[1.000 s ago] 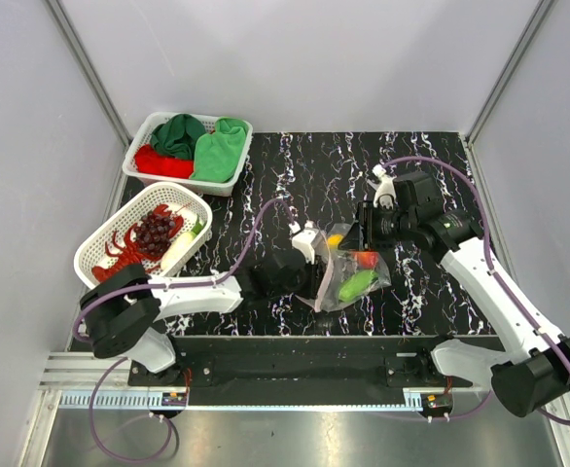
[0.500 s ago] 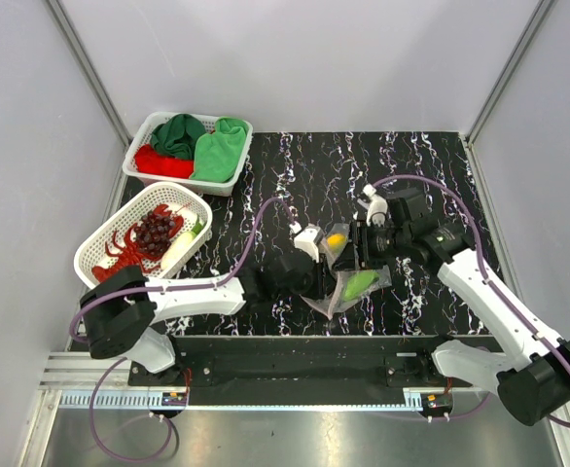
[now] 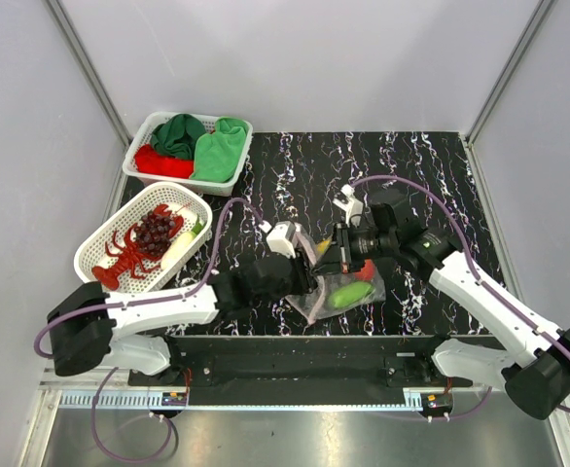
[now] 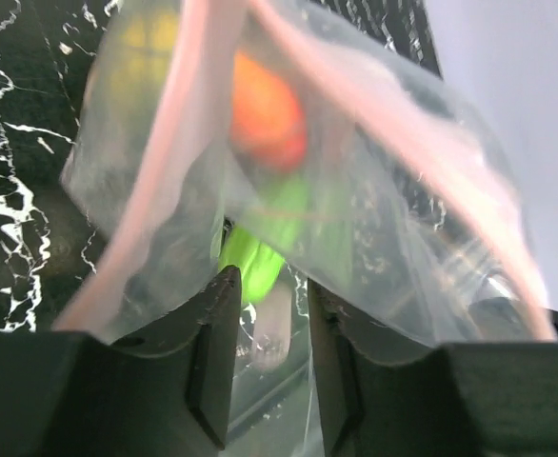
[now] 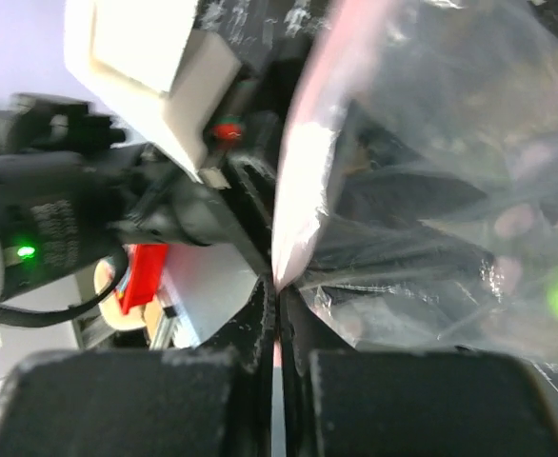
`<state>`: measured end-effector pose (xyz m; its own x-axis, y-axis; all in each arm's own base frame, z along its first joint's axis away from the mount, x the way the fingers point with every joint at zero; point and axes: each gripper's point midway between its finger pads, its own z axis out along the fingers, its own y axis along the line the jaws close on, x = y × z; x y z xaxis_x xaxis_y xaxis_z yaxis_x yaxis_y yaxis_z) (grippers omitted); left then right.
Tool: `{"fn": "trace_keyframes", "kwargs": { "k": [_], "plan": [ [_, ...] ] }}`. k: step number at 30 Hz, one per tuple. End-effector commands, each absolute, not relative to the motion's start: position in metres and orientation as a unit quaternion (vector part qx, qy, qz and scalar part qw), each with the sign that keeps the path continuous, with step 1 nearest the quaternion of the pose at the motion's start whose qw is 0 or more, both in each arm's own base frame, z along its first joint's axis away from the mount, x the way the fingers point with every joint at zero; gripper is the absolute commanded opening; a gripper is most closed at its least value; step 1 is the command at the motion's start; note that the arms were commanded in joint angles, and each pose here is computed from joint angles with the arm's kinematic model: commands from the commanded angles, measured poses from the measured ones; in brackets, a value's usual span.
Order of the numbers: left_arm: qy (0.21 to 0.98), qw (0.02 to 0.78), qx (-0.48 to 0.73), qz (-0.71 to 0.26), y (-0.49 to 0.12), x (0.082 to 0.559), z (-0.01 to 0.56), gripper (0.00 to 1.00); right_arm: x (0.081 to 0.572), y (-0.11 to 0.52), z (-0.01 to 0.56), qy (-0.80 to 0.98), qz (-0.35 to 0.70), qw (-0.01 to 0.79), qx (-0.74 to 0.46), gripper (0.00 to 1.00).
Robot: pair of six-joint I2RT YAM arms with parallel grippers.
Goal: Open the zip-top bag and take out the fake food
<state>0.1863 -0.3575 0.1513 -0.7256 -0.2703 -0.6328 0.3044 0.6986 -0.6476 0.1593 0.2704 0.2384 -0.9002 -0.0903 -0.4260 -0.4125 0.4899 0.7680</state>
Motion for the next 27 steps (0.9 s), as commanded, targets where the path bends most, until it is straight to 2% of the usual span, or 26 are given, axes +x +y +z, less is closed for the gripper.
{"fn": "trace_keyframes", "kwargs": {
  "k": [1, 2, 6, 9, 12, 16, 20, 21, 22, 27],
  "plan": [
    [0.813, 0.398, 0.007, -0.425, -0.358, 0.187, 0.183, 0.42, 0.156, 0.299, 0.286, 0.8, 0.543, 0.184, -0.176, 0.0],
    [0.816, 0.392, 0.02, -0.424, -0.36, 0.184, 0.18, 0.44, 0.157, 0.3, 0.286, 0.801, 0.542, 0.186, -0.176, 0.0],
    [0.834, 0.363, 0.072, -0.409, -0.367, 0.173, 0.155, 0.42, 0.164, 0.288, 0.267, 0.824, 0.5, 0.209, -0.163, 0.0],
    [0.849, 0.338, 0.078, -0.399, -0.371, 0.168, 0.129, 0.33, 0.161, 0.281, 0.253, 0.836, 0.483, 0.206, -0.156, 0.0],
    [0.854, 0.314, 0.104, -0.401, -0.383, 0.162, 0.112, 0.29, 0.158, 0.275, 0.242, 0.844, 0.475, 0.203, -0.146, 0.0],
    [0.856, 0.267, 0.147, -0.417, -0.403, 0.148, 0.081, 0.31, 0.156, 0.274, 0.24, 0.845, 0.473, 0.202, -0.143, 0.0],
    [0.836, 0.279, 0.126, -0.455, -0.415, 0.151, 0.079, 0.31, 0.155, 0.272, 0.241, 0.846, 0.474, 0.203, -0.136, 0.0],
    [0.837, 0.284, 0.116, -0.453, -0.412, 0.153, 0.074, 0.32, 0.154, 0.271, 0.239, 0.847, 0.474, 0.201, -0.133, 0.0],
    [0.839, 0.282, 0.109, -0.452, -0.412, 0.153, 0.068, 0.4, 0.153, 0.271, 0.239, 0.846, 0.476, 0.202, -0.133, 0.0],
    [0.795, 0.319, 0.087, -0.509, -0.429, 0.151, 0.084, 0.48, 0.148, 0.269, 0.232, 0.848, 0.48, 0.19, -0.119, 0.0]
  ]
}}
